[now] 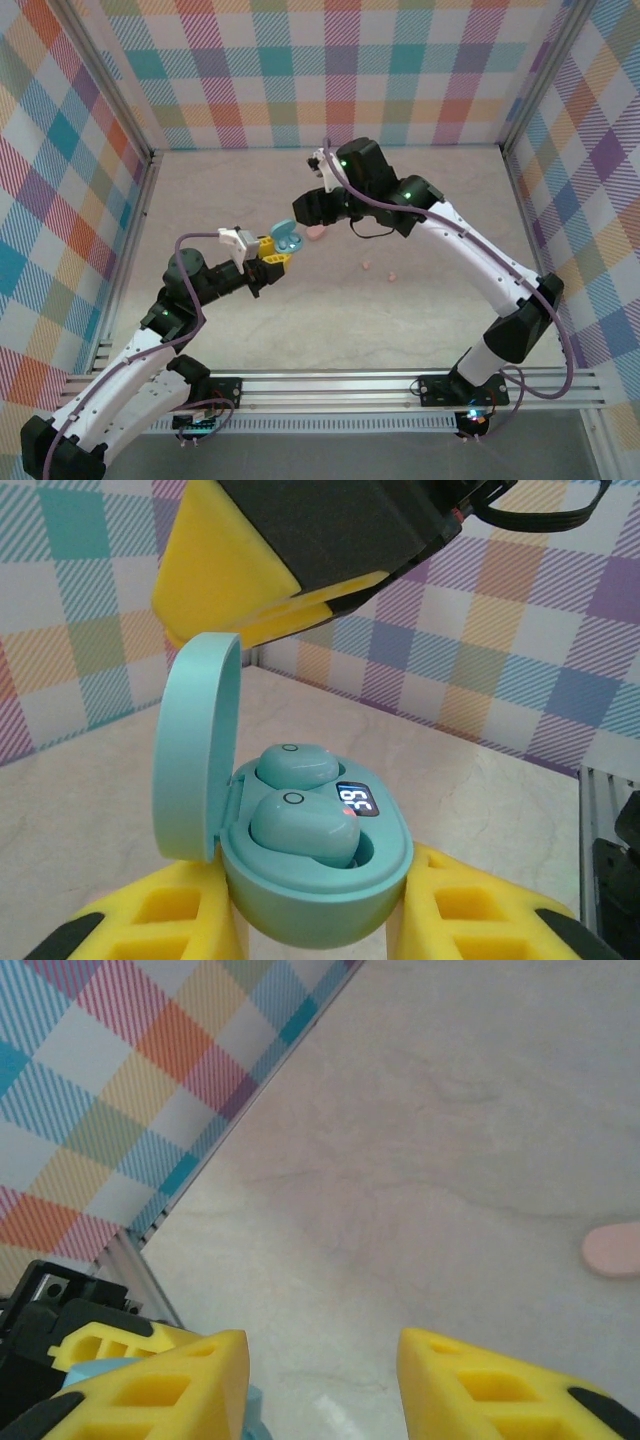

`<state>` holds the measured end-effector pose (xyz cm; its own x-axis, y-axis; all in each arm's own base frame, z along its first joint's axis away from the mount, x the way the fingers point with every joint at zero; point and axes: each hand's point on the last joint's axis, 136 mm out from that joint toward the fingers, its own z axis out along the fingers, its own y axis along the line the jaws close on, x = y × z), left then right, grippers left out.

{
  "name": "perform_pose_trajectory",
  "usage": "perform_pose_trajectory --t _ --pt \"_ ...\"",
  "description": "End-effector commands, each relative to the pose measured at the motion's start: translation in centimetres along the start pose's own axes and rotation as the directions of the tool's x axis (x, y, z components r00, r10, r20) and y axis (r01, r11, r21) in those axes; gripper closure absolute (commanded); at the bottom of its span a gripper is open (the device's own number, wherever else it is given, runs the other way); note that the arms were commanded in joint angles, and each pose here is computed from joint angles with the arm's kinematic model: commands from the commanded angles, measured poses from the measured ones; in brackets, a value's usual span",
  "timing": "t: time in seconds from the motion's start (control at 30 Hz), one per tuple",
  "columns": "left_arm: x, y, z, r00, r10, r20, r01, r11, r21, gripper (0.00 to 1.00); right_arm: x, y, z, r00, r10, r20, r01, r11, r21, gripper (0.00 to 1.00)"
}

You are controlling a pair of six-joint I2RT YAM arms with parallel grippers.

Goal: Insert wireless bluetooth earbuds into charging case

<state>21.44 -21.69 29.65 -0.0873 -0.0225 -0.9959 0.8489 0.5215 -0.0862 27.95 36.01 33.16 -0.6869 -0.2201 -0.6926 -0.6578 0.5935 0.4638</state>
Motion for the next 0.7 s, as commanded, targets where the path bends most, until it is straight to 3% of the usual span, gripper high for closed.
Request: perform_pose_trajectory --t 0.0,0.67 --pt "-0.2 -0.9 0.1 1.0 -0.004 0.005 0.004 0.999 0.044 0.75 -1.0 2.3 -0.4 1.0 -0.012 0.017 0.013 0.995 -0.096 0.56" --pt "0.0 -0.6 0.4 1.0 -0.012 0.001 0.012 0.999 0.034 0.75 0.2 2.7 0.6 0.999 0.026 -0.026 -0.03 0.987 -0.157 0.57"
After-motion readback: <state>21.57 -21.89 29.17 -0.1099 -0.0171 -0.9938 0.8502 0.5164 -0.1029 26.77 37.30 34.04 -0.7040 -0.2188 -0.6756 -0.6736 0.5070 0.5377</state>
